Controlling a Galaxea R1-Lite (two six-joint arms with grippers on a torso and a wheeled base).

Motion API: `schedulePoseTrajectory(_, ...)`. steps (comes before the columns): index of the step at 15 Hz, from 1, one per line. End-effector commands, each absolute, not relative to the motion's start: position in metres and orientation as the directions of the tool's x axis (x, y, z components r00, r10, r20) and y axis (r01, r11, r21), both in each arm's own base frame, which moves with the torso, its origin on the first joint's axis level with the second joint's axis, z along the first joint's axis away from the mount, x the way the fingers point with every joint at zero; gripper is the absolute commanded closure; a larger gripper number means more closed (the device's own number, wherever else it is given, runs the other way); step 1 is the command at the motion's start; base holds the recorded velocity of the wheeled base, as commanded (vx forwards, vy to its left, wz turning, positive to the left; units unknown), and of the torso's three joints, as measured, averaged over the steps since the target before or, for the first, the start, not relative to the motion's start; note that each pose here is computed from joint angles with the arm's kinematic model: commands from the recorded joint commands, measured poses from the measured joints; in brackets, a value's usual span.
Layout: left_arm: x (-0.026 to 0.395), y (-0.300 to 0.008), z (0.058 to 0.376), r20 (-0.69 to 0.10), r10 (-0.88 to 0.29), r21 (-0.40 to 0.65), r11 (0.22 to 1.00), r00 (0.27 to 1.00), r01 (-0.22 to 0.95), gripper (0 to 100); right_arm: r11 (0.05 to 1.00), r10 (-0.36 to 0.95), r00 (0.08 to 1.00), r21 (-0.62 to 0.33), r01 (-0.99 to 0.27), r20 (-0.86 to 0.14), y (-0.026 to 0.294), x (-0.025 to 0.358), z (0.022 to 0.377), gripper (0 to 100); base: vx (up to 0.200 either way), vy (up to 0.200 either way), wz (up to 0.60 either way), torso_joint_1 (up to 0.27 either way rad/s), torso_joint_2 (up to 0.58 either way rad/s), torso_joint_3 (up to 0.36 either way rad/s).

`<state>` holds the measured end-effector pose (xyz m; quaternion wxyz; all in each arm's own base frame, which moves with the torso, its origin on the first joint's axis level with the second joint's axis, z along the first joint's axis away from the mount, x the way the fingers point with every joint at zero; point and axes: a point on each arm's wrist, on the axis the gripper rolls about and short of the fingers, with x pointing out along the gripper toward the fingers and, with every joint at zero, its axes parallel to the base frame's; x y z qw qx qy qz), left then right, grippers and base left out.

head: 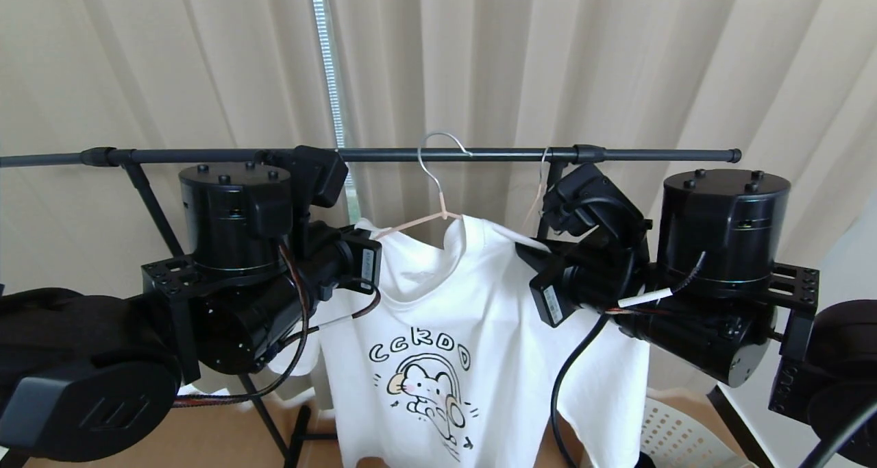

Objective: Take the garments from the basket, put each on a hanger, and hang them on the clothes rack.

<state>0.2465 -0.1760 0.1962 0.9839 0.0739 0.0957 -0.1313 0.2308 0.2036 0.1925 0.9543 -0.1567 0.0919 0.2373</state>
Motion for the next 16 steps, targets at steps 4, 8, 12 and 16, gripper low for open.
schedulePoseTrajectory(4, 0.244, -0.172, 0.206, -0.192, -0.237, 0.119, 0.958, 0.952, 0.262, 100, 0.836, 0.392, 0.882, -0.3, -0.46, -0.26, 0.21, 0.228, 0.175, 100, 0.0, 0.0, 0.0, 0.0, 0.0, 0.0)
schedulePoseTrajectory(8, 0.249, -0.165, 0.203, -0.203, -0.196, 0.145, 0.963, 0.959, 0.227, 100, 0.869, 0.396, 0.909, -0.266, -0.417, -0.132, 0.204, 0.227, 0.201, 100, 0.0, 0.0, 0.0, 0.0, 0.0, 0.0)
schedulePoseTrajectory(12, 0.248, -0.172, 0.206, -0.19, -0.218, 0.143, 0.959, 0.957, 0.246, 100, 0.86, 0.426, 0.895, -0.246, -0.447, -0.134, 0.22, 0.228, 0.189, 100, 0.0, 0.0, 0.0, 0.0, 0.0, 0.0)
schedulePoseTrajectory(16, 0.249, -0.175, 0.213, -0.17, -0.229, 0.135, 0.958, 0.958, 0.253, 100, 0.844, 0.445, 0.881, -0.253, -0.473, -0.163, 0.226, 0.227, 0.171, 100, 0.0, 0.0, 0.0, 0.0, 0.0, 0.0)
